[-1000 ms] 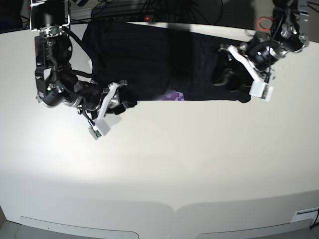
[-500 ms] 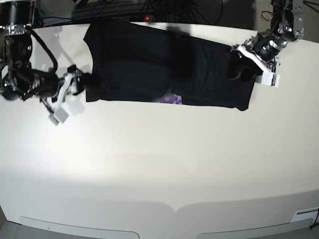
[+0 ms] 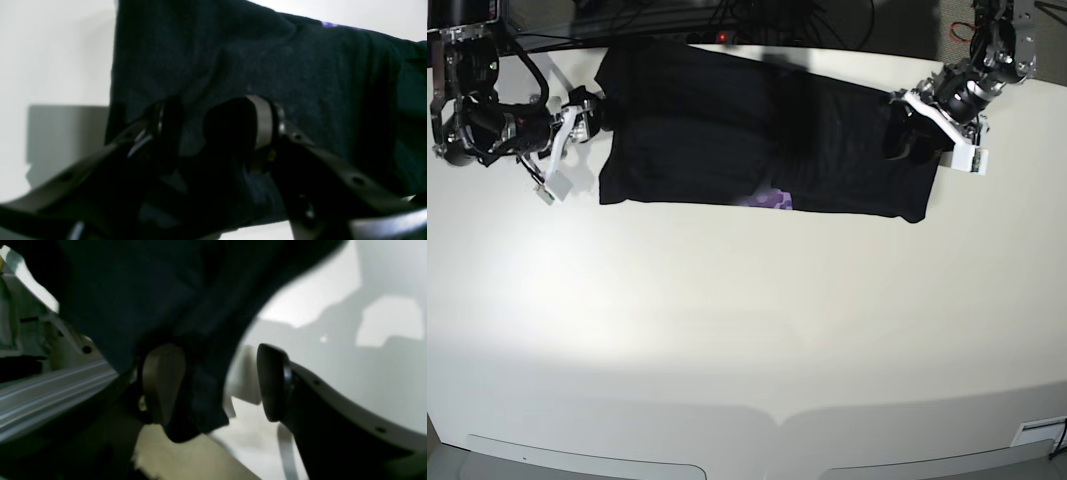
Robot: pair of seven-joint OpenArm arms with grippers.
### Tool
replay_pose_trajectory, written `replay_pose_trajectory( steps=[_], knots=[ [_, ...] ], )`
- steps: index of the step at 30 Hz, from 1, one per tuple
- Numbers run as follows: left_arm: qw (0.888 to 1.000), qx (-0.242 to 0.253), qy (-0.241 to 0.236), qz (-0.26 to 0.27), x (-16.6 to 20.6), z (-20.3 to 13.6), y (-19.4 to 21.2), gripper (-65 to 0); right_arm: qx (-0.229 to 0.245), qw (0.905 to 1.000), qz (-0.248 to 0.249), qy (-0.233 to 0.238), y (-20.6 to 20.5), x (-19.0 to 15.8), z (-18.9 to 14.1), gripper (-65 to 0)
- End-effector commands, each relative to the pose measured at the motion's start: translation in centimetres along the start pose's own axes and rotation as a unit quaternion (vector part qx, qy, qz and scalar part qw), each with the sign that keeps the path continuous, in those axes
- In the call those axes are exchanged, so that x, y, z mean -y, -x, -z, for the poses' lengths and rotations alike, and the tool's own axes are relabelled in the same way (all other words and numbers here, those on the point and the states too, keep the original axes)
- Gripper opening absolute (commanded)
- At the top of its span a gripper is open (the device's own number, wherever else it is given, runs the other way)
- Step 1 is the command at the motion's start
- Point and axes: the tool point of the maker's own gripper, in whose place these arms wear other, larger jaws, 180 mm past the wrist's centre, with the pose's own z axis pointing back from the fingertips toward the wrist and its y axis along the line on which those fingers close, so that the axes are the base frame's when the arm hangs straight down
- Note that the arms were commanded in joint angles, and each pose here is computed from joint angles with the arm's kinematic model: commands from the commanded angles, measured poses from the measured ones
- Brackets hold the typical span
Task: Fold the T-shirt properly
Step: 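Fold the strip end at the right gripper toward the left gripper, then carry the folded end further over the strip with the right gripper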
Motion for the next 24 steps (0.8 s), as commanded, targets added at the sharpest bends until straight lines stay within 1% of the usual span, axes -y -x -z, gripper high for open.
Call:
replay_pose_trajectory(
  steps=[1,5,7,9,12,16,19,22,24],
  knots=[
    [0.999,-0.036,-0.020,0.011,-1.0,-0.3,1.4,-35.8,0.010,0.9999,-0.002,0.001,-0.6,0.4,-0.6,-26.8],
    [0.999,-0.036,-0.020,0.011,-1.0,-0.3,1.3,-35.8,0.013,0.9991,0.041,-0.003,0.5,1.7,0.1,-26.8],
    [0.999,-0.036,-0.020,0.011,-1.0,-0.3,1.3,-35.8,0.028,0.9974,0.066,-0.007,0.8,2.3,0.5,-26.8],
    [0.999,-0.036,-0.020,0.011,-1.0,-0.3,1.3,-35.8,0.039,0.9944,0.095,-0.022,1.2,2.5,0.8,-26.8],
    [0.999,-0.036,-0.020,0.011,-1.0,-0.3,1.3,-35.8,0.039,0.9901,0.128,-0.043,2.0,2.5,1.2,-26.8],
    [0.999,-0.035,-0.020,0.011,-1.0,-0.3,1.3,-35.8,0.014,0.9888,0.138,-0.057,3.1,2.1,1.3,-26.8],
    [0.999,-0.034,-0.020,0.011,-1.0,-0.3,1.3,-35.8,0.001,0.9855,0.142,-0.092,3.3,0.8,1.2,-26.8],
    [0.999,-0.034,-0.020,0.011,-1.0,-0.3,1.3,-35.8,0.027,0.9793,0.151,-0.132,2.2,-0.4,0.8,-26.8],
    [0.999,-0.034,-0.020,0.011,-1.0,-0.3,1.3,-35.8,0.045,0.9766,0.154,-0.143,1.5,-0.8,0.8,-26.8]
  ],
)
